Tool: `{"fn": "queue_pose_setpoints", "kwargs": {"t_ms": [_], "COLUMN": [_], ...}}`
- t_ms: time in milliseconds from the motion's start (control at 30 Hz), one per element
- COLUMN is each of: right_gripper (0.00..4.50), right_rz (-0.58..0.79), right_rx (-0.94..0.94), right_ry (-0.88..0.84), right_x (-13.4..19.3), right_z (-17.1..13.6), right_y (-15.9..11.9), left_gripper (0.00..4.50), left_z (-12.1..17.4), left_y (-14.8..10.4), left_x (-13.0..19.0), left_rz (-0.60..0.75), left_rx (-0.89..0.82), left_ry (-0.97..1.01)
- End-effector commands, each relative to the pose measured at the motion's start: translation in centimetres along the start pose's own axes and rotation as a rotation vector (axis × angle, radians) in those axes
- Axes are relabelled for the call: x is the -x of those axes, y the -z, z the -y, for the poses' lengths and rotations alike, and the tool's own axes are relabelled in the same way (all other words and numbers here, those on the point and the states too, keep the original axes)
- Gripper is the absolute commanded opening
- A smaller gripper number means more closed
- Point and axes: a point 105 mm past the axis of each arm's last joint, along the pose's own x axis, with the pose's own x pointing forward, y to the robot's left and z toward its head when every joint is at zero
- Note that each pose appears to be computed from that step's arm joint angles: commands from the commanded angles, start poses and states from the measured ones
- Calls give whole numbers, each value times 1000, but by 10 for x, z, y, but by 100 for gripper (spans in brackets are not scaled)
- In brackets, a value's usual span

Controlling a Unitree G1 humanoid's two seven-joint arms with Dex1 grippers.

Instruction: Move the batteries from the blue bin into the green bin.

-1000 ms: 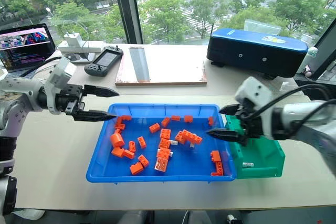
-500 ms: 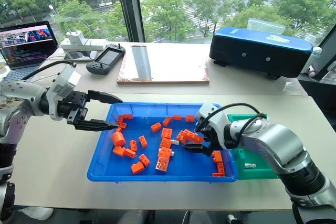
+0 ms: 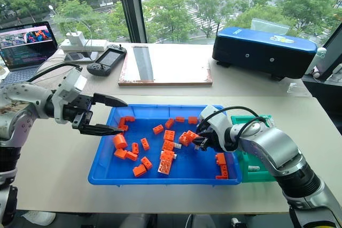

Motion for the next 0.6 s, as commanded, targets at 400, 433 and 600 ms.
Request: {"fn": "queue_pose_setpoints", "kwargs": {"t_ms": [400, 433, 600], "right_gripper": [47, 47, 97], "right_rz": [-10, -12, 4], "right_rx": [148, 153, 143], "right_ry": [302, 305, 306], "right_x": [34, 33, 30], "right_z": [61, 61, 61], "right_y": [-18, -18, -19], "left_gripper": [450, 450, 450], "left_z": [2, 2, 1], "left_y": [-15, -15, -16], "left_x": [-11, -12, -14], "left_rz": [39, 39, 38], "left_rx": [-38, -37, -36], "left_ry": [30, 31, 36]}}
